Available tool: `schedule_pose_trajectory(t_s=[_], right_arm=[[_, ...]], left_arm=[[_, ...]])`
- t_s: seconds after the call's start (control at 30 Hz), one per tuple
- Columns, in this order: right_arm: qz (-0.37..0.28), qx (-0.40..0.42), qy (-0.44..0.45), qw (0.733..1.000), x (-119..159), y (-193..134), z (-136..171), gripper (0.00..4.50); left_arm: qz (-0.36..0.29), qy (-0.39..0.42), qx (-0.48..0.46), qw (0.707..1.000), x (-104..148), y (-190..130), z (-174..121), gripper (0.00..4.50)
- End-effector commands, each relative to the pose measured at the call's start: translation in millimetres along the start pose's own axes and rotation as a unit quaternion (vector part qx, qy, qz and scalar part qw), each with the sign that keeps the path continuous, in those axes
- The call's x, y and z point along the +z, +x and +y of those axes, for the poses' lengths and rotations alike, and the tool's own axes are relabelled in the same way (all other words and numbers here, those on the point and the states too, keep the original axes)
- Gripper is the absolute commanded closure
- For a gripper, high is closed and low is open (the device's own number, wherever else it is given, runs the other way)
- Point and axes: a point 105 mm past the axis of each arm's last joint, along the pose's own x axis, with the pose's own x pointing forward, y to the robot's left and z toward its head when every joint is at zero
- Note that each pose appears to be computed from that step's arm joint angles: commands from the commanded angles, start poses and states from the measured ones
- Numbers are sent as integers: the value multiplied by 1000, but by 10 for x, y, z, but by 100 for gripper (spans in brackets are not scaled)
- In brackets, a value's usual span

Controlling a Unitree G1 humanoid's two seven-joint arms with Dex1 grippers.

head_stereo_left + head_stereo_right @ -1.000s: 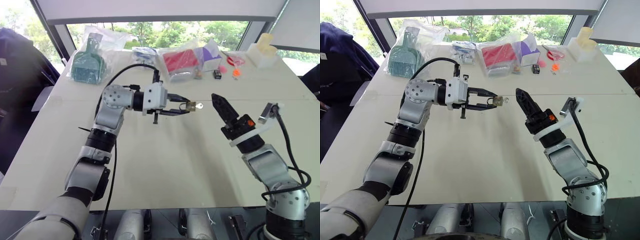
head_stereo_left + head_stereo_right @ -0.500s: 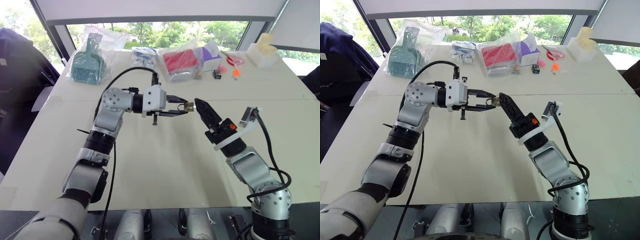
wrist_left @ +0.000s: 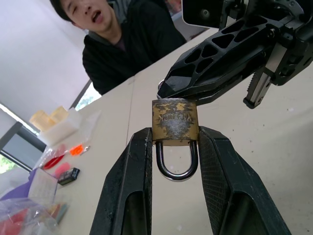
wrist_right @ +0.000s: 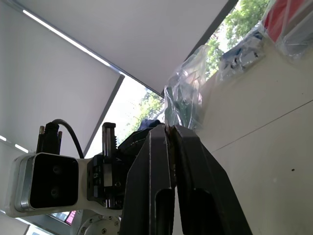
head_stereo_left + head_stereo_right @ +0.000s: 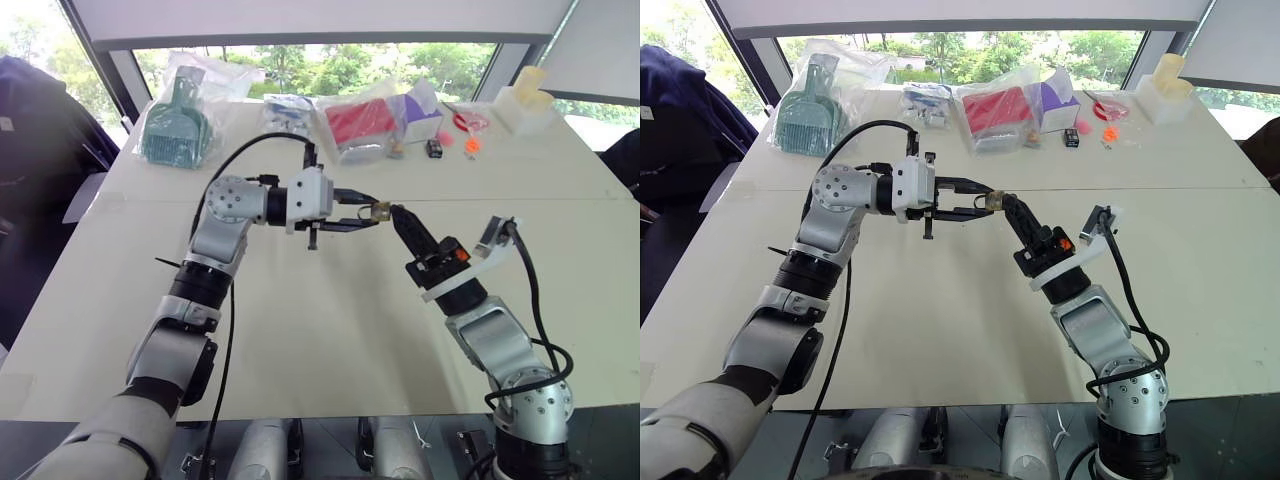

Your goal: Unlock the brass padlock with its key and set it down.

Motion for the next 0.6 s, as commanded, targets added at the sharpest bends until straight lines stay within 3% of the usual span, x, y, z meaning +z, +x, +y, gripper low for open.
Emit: schedule_pose_trajectory(t_s=[0.03,0.2,0.3,0.6], right_arm=[[-15,13,-1,1000,58,8,58,448],[-29,-26,12,999,74,30,-85,448],[-52,-73,46,995,114,45,-280,448],[-71,-136,112,982,110,43,-482,448]], left_arm=[[-19,41,16,999,174,-5,108,373],[-16,117,42,992,220,11,133,373],[-23,181,74,980,266,18,168,373],[-41,317,100,942,353,62,141,373]])
